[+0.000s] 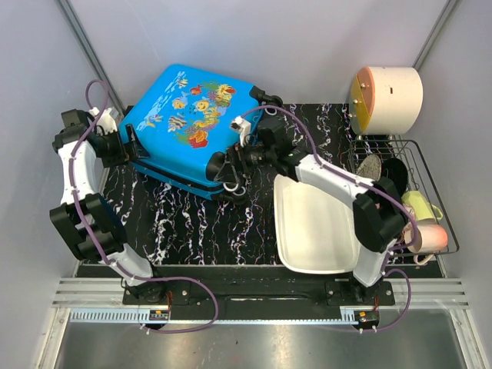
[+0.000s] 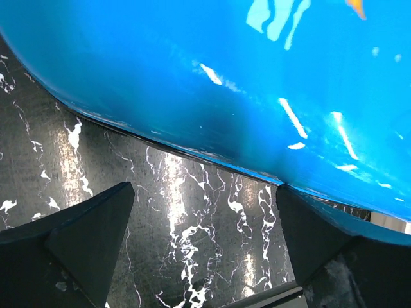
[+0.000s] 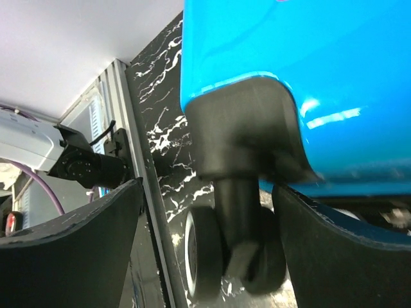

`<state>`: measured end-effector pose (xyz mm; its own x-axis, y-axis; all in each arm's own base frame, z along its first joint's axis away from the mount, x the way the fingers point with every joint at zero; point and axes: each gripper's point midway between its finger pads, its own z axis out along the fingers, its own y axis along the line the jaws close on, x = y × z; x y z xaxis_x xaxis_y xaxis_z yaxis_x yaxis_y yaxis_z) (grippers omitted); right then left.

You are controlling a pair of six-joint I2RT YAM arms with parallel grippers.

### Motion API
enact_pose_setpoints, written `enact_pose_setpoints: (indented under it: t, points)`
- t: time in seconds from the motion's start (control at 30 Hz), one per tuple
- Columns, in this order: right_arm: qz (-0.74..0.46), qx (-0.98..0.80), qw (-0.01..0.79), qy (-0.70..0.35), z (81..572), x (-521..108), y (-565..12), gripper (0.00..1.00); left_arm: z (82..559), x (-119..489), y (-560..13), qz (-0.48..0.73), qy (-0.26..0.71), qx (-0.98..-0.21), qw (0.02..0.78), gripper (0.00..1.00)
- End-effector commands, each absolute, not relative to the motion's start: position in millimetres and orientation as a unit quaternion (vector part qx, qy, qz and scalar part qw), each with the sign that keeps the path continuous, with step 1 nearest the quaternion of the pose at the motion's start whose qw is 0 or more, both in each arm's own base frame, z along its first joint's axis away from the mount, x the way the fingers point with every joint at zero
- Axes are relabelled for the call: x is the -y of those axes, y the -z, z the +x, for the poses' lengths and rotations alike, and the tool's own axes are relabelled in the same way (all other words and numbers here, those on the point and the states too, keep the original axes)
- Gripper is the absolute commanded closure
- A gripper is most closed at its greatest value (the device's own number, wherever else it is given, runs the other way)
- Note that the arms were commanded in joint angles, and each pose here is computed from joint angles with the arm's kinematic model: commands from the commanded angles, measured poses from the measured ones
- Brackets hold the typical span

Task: Open, take out, and arrange the luggage

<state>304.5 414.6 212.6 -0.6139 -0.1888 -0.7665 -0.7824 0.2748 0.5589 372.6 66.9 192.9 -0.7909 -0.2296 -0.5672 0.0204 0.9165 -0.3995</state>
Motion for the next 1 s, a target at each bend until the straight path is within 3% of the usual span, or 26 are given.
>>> enact_pose_setpoints:
  t: [0.0,0.2,0.23,0.47,0.7,0.97]
  points:
    - [-0.313,-0.715,0.401,-0.479,338.9,-352.3,-268.8,0.07,380.9,-57.5,-260.0,-0.002,0.210,-0.885,0.414,0.01]
    - [-0.312,-0.726,0.452,-0.414,374.7,-282.7,-235.0,0.05,364.0,-30.7,-288.9,0.040,0.258,-0.859,0.440,0.01]
    - [-0.317,-0.731,0.446,-0.408,373.0,-280.1,-220.0,0.08,362.2,-26.2,-291.9,0.046,0.267,-0.855,0.442,0.01]
    - [-0.296,-0.736,0.478,-0.378,409.1,-285.2,-169.1,0.21,346.9,-0.6,-304.9,0.071,0.314,-0.830,0.456,0.03]
    - [-0.334,-0.710,0.499,-0.368,409.3,-320.6,-149.7,0.28,347.8,12.1,-299.0,0.062,0.330,-0.827,0.451,0.06]
    - [-0.348,-0.669,0.509,-0.414,405.7,-353.9,-144.7,0.29,351.0,14.0,-294.0,0.058,0.330,-0.831,0.444,0.07]
